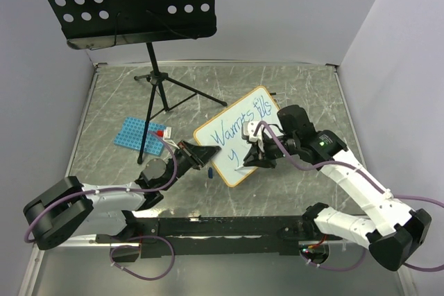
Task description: Write a sentence on the whiteboard
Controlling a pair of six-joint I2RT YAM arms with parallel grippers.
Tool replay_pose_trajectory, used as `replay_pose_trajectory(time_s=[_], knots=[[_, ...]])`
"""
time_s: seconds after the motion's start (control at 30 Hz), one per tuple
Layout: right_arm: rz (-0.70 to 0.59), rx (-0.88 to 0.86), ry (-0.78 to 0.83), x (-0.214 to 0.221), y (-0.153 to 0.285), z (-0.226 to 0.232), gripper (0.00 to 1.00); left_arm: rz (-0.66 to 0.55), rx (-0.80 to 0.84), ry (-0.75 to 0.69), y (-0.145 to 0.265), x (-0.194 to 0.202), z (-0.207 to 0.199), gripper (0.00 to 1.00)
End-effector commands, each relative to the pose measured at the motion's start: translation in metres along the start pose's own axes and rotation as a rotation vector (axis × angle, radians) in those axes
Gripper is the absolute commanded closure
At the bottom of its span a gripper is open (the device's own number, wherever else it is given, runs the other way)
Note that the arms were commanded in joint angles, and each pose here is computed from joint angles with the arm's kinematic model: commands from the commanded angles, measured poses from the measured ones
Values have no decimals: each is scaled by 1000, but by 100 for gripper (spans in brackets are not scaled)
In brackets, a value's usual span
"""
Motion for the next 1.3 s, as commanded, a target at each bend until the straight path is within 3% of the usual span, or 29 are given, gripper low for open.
replay_pose_trajectory(time_s=[0.0,0.13,0.37,1.27], knots=[[-99,43,28,-27,10,-13,100,-36,337,78,-7,-12,-71,99],[-171,93,33,-41,28,-23,100,-38,324,80,-2,-12,-66,99],[-147,229,6,-29,39,-37,100,-27,328,79,2,-11,-64,99],[-60,196,-39,-7,22,-39,100,-10,346,78,-1,-10,-69,99]])
Point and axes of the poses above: each gripper's point midway between its finger pads, its own y axis back along the fingers, its own z axis along the line the jaws close on, x = y × z, the point moved 8 cm from there along y, back along the fingers, and after that the axes turned 14 degrees about y, right-handed, at the moved point
